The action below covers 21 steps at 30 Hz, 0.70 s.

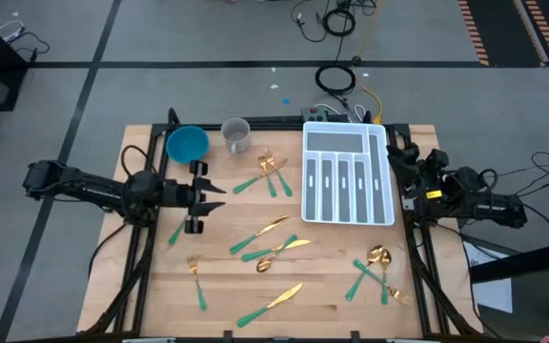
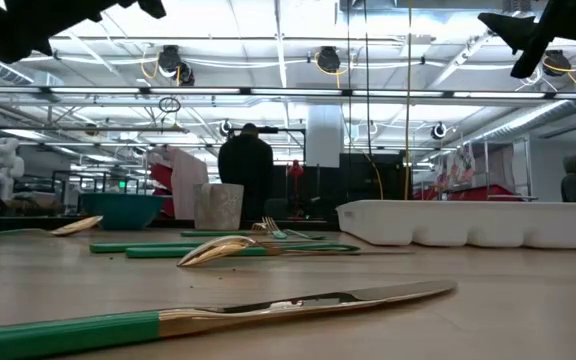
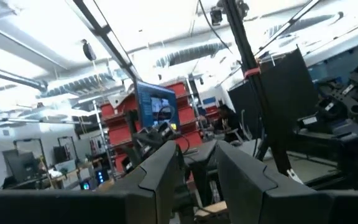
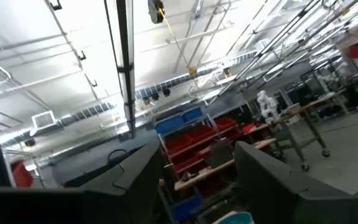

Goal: Sort silverware
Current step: Put the green spoon into the white cutlery tray

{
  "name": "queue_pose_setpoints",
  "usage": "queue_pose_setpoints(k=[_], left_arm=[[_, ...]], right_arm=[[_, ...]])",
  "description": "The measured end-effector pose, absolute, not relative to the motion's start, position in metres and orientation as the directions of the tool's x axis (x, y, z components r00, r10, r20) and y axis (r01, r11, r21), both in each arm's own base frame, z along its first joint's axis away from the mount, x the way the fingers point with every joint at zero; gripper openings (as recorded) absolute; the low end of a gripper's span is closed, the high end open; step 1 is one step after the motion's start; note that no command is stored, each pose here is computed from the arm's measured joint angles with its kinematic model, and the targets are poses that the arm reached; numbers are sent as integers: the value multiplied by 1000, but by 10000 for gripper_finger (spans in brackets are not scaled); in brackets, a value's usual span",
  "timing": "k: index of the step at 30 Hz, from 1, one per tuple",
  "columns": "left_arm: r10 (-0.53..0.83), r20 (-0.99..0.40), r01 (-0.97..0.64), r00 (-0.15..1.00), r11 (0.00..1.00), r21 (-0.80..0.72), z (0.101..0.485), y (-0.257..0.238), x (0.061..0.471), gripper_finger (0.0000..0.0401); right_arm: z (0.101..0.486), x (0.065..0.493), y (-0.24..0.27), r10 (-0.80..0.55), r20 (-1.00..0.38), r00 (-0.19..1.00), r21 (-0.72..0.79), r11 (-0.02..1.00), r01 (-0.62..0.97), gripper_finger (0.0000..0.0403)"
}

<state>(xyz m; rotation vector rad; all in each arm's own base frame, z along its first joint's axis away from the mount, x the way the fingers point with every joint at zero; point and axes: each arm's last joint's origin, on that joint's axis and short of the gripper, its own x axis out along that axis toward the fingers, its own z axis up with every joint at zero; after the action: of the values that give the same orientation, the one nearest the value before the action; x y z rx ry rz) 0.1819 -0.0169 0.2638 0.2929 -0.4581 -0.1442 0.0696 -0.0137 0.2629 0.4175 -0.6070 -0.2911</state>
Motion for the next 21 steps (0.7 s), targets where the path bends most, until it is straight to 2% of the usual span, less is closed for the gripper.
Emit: queue_pose_setpoints(k=[4,8,12,16,19,21], left_arm=[[-247,417,180,874,964,194,264,-20,181,123],[-218,478,116,851,965,233,272,-19,179,123],[-305,472,247,827,952,182,274,-23,179,123],[-305,479,280,823,952,126,275,-25,179,123],[-261,526,282,809,958,41,285,-23,179,123],[-254,542,280,801,959,35,292,-23,179,123]], right_arm=[[263,70,-13,-359,489,795,472,875,105,196],[263,70,-13,-354,488,798,472,876,99,196],[263,70,-13,-356,488,797,507,859,74,196],[263,70,-13,-346,491,800,549,836,25,196],[274,66,-12,-314,504,805,501,865,23,196],[293,60,-11,-305,517,800,441,896,57,196]])
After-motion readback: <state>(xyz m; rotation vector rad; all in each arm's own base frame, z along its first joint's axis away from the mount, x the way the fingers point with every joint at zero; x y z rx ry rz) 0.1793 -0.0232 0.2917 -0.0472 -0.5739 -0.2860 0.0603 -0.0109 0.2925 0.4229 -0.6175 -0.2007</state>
